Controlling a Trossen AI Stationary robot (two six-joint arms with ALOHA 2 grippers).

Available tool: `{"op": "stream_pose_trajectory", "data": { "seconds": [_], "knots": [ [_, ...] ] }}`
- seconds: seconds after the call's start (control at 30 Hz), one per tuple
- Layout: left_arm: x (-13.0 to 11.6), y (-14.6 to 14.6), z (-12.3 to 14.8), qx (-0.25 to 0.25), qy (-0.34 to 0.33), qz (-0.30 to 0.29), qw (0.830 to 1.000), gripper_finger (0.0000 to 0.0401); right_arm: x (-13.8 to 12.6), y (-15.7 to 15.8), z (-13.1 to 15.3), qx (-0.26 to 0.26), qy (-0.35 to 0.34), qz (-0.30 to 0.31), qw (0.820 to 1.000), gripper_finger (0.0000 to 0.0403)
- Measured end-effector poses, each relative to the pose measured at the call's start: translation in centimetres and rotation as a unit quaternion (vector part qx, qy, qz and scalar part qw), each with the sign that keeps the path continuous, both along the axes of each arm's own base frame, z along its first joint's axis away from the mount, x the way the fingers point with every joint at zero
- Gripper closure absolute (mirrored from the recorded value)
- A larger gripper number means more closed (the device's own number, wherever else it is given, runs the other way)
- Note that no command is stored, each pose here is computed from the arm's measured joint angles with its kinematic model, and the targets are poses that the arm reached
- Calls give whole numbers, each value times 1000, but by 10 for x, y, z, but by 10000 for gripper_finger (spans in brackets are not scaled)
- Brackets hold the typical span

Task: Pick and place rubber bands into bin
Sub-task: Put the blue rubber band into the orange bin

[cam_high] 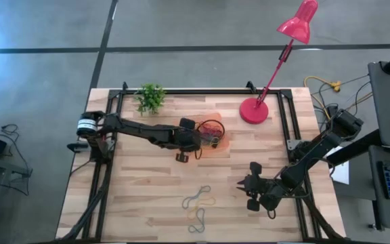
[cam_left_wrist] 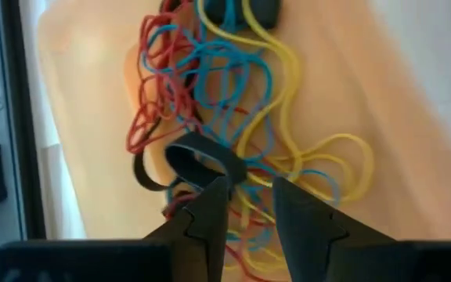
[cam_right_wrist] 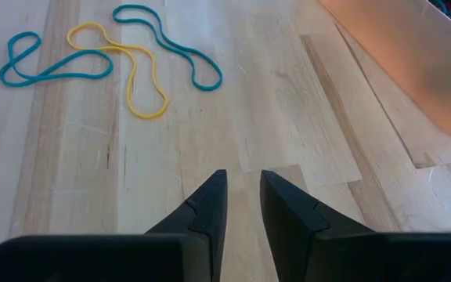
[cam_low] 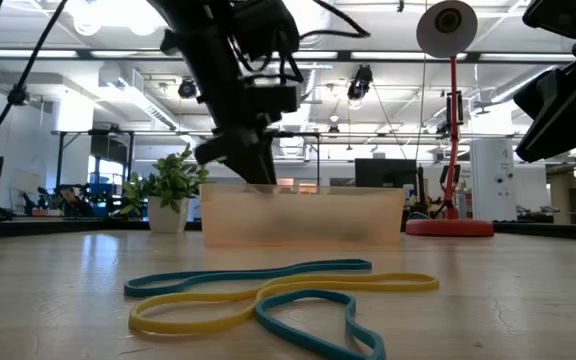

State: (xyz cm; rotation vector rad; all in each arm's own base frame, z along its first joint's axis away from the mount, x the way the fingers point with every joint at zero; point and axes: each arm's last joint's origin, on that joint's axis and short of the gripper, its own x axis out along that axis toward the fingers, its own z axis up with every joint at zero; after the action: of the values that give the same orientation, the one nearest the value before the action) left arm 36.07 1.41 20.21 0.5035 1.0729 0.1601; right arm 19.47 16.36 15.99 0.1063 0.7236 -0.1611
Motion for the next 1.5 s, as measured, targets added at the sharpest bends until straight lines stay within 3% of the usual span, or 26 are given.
{"op": "stream_pose_trajectory", "data": {
  "seconds": [0.1,0.2,0.33,0.43,0.67,0.8,1.13,1.5],
  "knots": [
    [-2,-13,10,-22,-9,-17,1000,315,0,0,0,0,0,0,1000,335],
    [-7,-29,21,-82,-27,-53,995,315,-1,-1,-2,-1,1,0,1000,338],
    [-12,-53,31,-202,-37,-121,971,314,-2,-2,-3,-1,1,0,1000,339],
    [-16,-72,32,-247,-25,-171,953,314,-2,-2,-4,0,1,-1,1000,337],
    [-17,-107,12,-250,-21,-219,943,314,-3,-3,-6,2,2,-4,1000,333],
    [-13,-118,-1,-262,-31,-217,940,314,-3,-3,-6,3,1,-4,1000,336],
    [-6,-134,-38,-262,10,-212,941,315,-2,-2,-6,4,-5,1,1000,335],
    [-1,-143,-45,-257,-13,-220,941,315,-3,-3,-7,1,-4,2,1000,342]
  ]
}}
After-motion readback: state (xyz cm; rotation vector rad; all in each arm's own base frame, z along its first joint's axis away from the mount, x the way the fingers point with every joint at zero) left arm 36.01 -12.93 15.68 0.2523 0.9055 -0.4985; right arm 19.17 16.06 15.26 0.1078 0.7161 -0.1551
